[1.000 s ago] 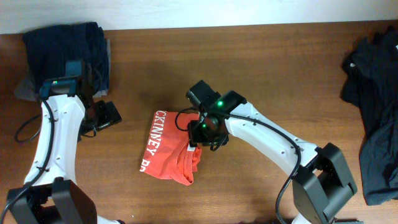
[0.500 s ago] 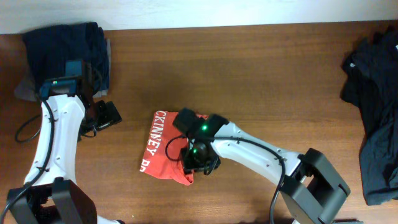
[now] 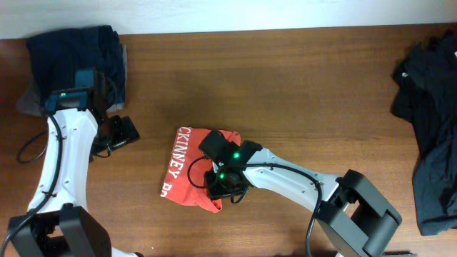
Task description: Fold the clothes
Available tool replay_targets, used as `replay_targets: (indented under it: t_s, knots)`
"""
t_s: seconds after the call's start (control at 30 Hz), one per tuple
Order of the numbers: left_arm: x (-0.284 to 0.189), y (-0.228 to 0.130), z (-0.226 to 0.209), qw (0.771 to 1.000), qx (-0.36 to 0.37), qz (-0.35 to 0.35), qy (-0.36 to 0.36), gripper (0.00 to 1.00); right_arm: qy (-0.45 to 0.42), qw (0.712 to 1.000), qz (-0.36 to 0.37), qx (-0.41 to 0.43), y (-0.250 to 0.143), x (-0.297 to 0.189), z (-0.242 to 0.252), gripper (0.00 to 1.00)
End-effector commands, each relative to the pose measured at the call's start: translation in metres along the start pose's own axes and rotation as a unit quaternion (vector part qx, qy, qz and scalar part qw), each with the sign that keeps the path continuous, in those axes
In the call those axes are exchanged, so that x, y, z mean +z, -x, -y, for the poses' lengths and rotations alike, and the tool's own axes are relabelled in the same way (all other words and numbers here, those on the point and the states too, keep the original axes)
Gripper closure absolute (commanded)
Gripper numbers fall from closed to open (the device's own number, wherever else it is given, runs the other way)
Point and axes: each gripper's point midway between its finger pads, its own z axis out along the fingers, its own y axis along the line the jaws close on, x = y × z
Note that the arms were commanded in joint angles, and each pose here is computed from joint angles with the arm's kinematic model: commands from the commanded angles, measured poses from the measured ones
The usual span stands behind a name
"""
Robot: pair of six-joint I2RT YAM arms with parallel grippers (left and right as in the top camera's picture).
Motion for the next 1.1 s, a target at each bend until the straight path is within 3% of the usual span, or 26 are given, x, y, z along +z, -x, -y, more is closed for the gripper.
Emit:
replay_targets:
  t_s: [0.0,0.3,1.07]
  knots:
    - [0.000,-0.002,0.000,1.000,-0.006,-0.002,-0.003,0.01,-0.008,1.000,0.002,0.005,0.000,0.003,0.003,0.62]
    - [0.000,-0.002,0.000,1.000,-0.006,-0.002,-0.003,0.01,-0.024,1.000,0.014,0.007,0.004,0.003,0.008,0.96]
    - [0.000,-0.001,0.000,1.000,-0.006,0.000,-0.004,0.01,-0.162,0.985,0.041,0.040,0.017,-0.044,0.048,0.96]
